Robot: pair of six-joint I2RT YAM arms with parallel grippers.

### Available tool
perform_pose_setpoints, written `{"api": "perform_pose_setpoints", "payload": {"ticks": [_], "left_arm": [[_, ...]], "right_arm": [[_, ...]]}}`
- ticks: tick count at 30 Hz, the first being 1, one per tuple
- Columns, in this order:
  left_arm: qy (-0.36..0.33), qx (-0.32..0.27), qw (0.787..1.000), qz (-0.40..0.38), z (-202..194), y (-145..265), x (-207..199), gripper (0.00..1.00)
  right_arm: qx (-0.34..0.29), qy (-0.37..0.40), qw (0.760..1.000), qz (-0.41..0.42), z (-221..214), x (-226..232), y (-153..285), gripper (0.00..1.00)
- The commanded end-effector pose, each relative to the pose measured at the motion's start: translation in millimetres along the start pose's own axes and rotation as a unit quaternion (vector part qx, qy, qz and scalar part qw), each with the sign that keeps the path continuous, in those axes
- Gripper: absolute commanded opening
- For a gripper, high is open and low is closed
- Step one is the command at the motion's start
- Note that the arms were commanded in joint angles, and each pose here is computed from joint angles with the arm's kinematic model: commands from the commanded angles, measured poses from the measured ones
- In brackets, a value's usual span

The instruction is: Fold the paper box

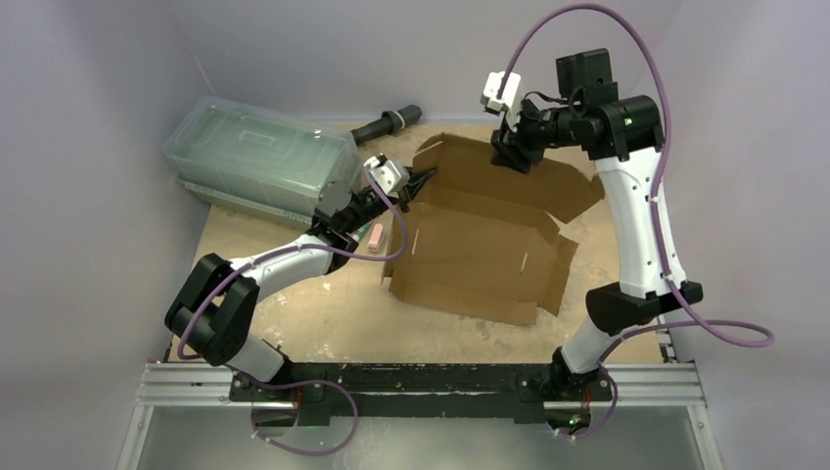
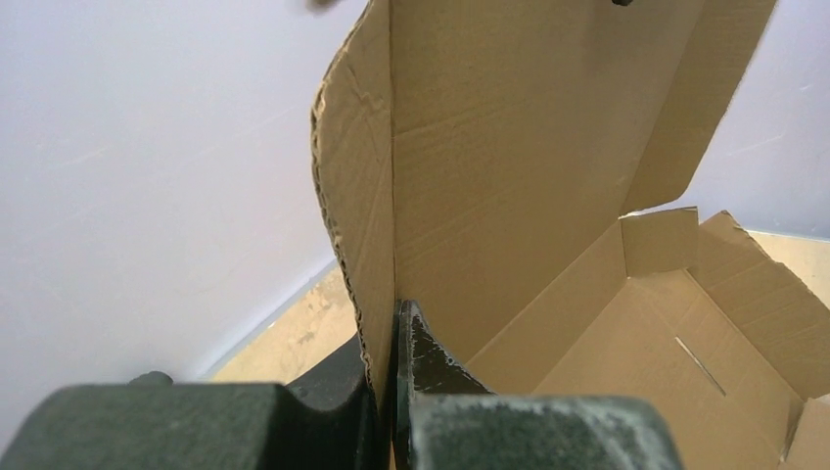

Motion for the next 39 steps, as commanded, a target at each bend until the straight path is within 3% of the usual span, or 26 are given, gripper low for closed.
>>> {"api": "perform_pose_setpoints", "payload": {"ticks": [1,6,9,10,11,13,16,18,22,25,27,33,39], "left_arm": [[-0.033,-0.036,0.999,-0.005,25,-9,-1,0.0],[-0.026,-0.04,0.999,0.003,24,-9,0,0.0],[-0.003,-0.056,0.998,0.012,29,-7,-2,0.0],[0.008,-0.061,0.998,0.013,31,-5,-3,0.05],[0.026,-0.064,0.997,0.014,33,-1,-5,0.22],[0.068,-0.074,0.995,0.019,41,12,-5,0.43],[0.153,-0.078,0.985,0.033,47,44,-4,0.56],[0.196,-0.058,0.978,0.052,40,69,-6,0.59],[0.203,-0.001,0.969,0.14,16,111,-10,0.62],[0.205,0.008,0.96,0.191,0,137,-12,0.62],[0.207,-0.001,0.961,0.181,-9,147,-17,0.62],[0.208,0.048,0.961,0.176,-43,145,-12,0.62],[0.231,0.006,0.964,0.134,-45,132,-17,0.66]], "right_arm": [[0.019,0.017,1.0,-0.012,3,1,4,0.36],[0.02,0.035,0.999,-0.013,5,4,8,0.06],[0.022,0.048,0.998,-0.017,5,5,12,0.0],[0.025,0.053,0.998,-0.019,5,6,14,0.0],[0.027,0.06,0.998,-0.024,5,6,17,0.0],[0.033,0.082,0.995,-0.037,7,7,27,0.0],[0.04,0.122,0.99,-0.062,12,9,47,0.0],[0.04,0.143,0.986,-0.076,16,13,59,0.0],[0.033,0.164,0.982,-0.083,20,17,68,0.0],[0.027,0.174,0.98,-0.088,24,15,71,0.0],[0.025,0.183,0.978,-0.099,28,11,75,0.0],[0.003,0.229,0.969,-0.096,34,17,82,0.0],[-0.005,0.238,0.97,-0.048,11,53,62,0.0]]}}
Point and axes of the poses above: each gripper's point midway between its finger pads, its own y axis back along the fingers, its own x axis along the line the jaws close on, z = x × y, the point moved 8 cm from there along y, back along the fingers, and after that the axes turned 15 degrees about y, right-handed, at the moved point
